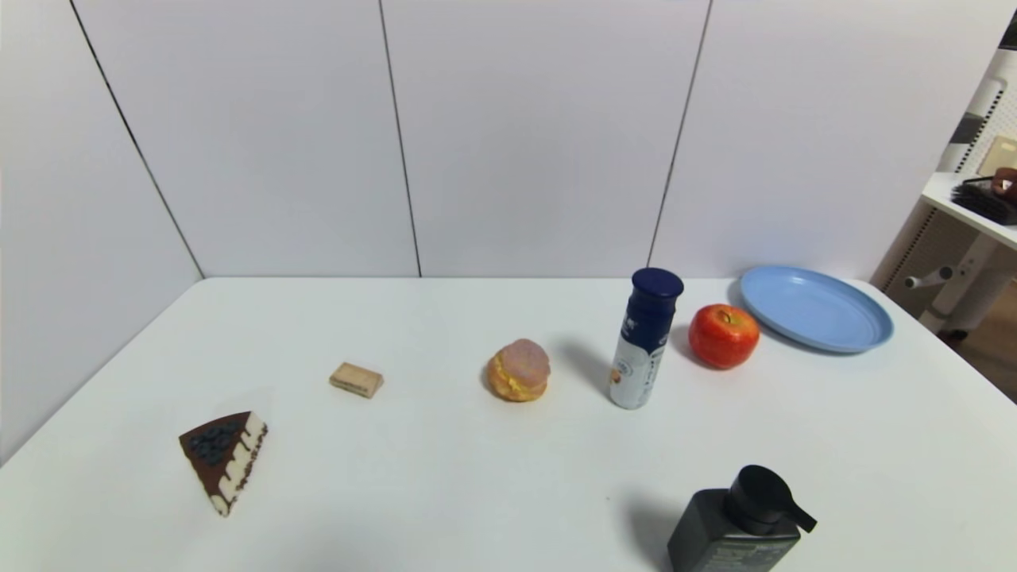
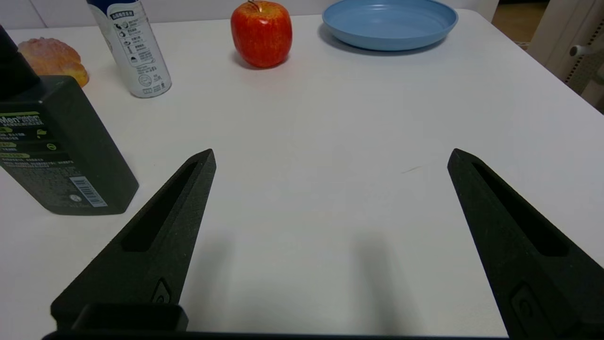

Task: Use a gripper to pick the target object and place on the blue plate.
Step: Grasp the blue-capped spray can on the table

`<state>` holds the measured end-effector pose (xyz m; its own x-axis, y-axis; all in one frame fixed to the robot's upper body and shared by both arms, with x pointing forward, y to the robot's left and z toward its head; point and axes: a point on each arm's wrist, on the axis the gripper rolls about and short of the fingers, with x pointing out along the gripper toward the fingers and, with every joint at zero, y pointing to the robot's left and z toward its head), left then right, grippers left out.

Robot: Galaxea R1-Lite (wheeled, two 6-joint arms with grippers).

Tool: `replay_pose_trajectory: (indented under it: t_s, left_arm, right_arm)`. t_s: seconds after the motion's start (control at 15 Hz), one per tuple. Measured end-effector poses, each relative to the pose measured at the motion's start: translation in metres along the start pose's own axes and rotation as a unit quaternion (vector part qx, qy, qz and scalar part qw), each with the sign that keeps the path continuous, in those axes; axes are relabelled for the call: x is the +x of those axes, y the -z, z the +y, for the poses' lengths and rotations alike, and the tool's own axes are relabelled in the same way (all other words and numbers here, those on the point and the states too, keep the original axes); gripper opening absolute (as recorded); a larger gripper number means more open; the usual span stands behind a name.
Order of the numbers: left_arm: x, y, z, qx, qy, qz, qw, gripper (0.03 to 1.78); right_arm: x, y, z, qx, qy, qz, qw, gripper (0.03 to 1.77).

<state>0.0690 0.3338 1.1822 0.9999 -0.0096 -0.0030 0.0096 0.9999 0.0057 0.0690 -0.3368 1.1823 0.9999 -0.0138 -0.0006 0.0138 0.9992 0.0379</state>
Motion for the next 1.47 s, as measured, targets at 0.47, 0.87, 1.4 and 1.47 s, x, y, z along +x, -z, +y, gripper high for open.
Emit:
replay_pose_trajectory:
  t_s: [0.47,0.87,1.4,1.47]
  left_arm:
    - [0.0,0.0,0.0,0.0,0.0,0.0,1.0,1.69]
    - [0.0,0.0,0.0,0.0,0.0,0.0,1.0,1.69]
    - [0.0,0.0,0.0,0.0,0.0,0.0,1.0,1.69]
    - [0.0,0.0,0.0,0.0,0.0,0.0,1.0,1.69]
  right_arm:
    - [-0.002,-0.031,0.001,0.001,-0.003,-0.021,0.9998,1.7]
    - [0.009,-0.177,0.006,0.008,-0.02,-0.092,0.9956,1.7]
    - [0.119,-0.317,0.028,0.02,-0.069,-0.111,0.9913,1.7]
    - [0.138,-0.32,0.035,0.019,-0.083,-0.097,0.9917,1.7]
